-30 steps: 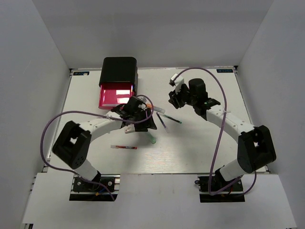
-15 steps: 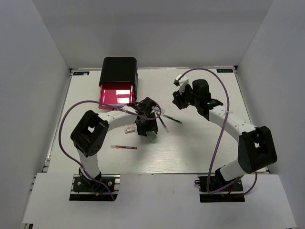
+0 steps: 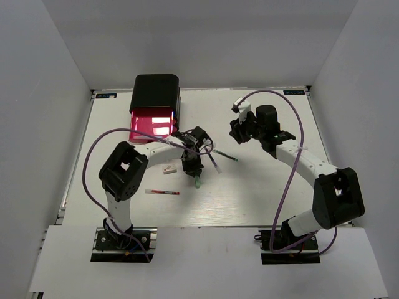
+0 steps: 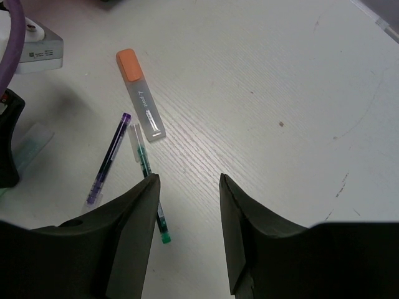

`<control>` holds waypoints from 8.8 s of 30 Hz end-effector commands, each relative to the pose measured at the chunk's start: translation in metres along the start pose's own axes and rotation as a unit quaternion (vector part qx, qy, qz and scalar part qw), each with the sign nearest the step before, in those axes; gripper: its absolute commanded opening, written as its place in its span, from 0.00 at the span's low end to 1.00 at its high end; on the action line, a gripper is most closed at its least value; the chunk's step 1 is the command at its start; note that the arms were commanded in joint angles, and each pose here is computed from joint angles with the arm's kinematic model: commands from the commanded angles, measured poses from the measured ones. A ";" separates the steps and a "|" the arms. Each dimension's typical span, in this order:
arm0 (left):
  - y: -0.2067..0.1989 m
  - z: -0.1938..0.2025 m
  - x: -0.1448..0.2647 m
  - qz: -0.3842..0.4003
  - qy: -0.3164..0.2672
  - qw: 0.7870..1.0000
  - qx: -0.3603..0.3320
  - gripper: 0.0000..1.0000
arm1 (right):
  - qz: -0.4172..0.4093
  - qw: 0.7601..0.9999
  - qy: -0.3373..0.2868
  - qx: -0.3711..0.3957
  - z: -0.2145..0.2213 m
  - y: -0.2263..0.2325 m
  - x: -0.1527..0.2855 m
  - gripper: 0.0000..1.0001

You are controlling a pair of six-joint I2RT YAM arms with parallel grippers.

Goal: Sort the stationery into containers
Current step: Pick up the pen from the center of the board, then place the pen in the drawer, then pick up the pen from the center of the board, then place the pen in the drawer, then close the drawer in the storage box, then open the drawer in the storage box.

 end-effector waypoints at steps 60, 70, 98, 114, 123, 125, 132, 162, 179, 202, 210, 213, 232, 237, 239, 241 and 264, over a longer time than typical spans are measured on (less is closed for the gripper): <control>0.113 -0.096 0.233 0.221 -0.389 0.884 0.134 0.84 | -0.247 0.959 0.005 0.141 0.002 0.055 -0.163 0.75; 0.145 -0.053 0.176 0.218 -0.348 0.892 0.188 0.87 | -0.232 0.960 0.040 0.151 0.028 0.061 -0.184 0.64; 0.162 -0.071 0.088 0.187 -0.407 0.882 0.147 0.78 | -0.263 0.884 -0.329 0.202 -0.248 0.106 -0.079 0.09; 0.153 -0.095 0.093 0.190 -0.447 0.862 0.145 0.72 | -0.228 0.875 -0.389 0.176 -0.269 0.144 -0.143 0.57; 0.141 -0.119 0.099 0.203 -0.482 0.839 0.147 0.54 | -0.198 0.877 -0.401 0.176 -0.279 0.125 -0.119 0.58; 0.135 -0.124 0.102 0.215 -0.488 0.834 0.146 0.51 | -0.181 0.882 -0.399 0.172 -0.277 0.113 -0.114 0.53; 0.124 -0.142 0.100 0.217 -0.497 0.828 0.145 0.48 | -0.147 0.909 -0.354 0.164 -0.224 0.075 -0.080 0.48; 0.064 -0.226 0.126 0.249 -0.530 0.791 0.176 0.23 | -0.060 0.970 -0.204 0.119 -0.069 0.009 -0.004 0.47; 0.062 -0.260 0.105 0.232 -0.524 0.795 0.199 0.23 | -0.044 0.977 -0.179 0.107 -0.039 -0.002 0.007 0.47; 0.076 -0.201 0.087 0.279 -0.444 0.838 0.154 0.54 | -0.048 0.980 -0.163 0.102 -0.020 0.001 0.011 0.47; 0.107 -0.213 0.083 0.252 -0.452 0.838 0.174 0.67 | -0.046 0.981 -0.161 0.101 -0.014 0.001 0.010 0.47; 0.113 -0.221 0.076 0.245 -0.444 0.845 0.167 0.69 | -0.045 0.981 -0.161 0.101 -0.013 0.002 0.011 0.47; 0.100 -0.250 0.069 0.307 -0.426 0.844 0.107 0.71 | -0.042 0.982 -0.157 0.101 -0.008 0.000 0.010 0.47; 0.105 -0.263 0.072 0.285 -0.446 0.839 0.124 0.70 | -0.041 0.981 -0.157 0.103 -0.008 -0.001 0.010 0.47; 0.105 -0.267 0.070 0.282 -0.448 0.839 0.127 0.68 | -0.041 0.981 -0.156 0.104 -0.007 -0.001 0.010 0.47; 0.104 -0.271 0.065 0.277 -0.442 0.844 0.129 0.65 | -0.039 0.982 -0.154 0.103 -0.006 -0.002 0.009 0.47; 0.114 -0.240 0.065 0.279 -0.431 0.850 0.114 0.00 | -0.052 0.979 -0.156 0.117 -0.003 0.002 0.011 0.47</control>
Point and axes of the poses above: each gripper's point midway between its finger pads, its own x axis back along the fingers, its own y axis along the line the jaws close on, z = x × y, the point moved 3 cm from there along x, back along the fingers, and after that the axes turned 10 degrees about x, right-handed, at the moved point
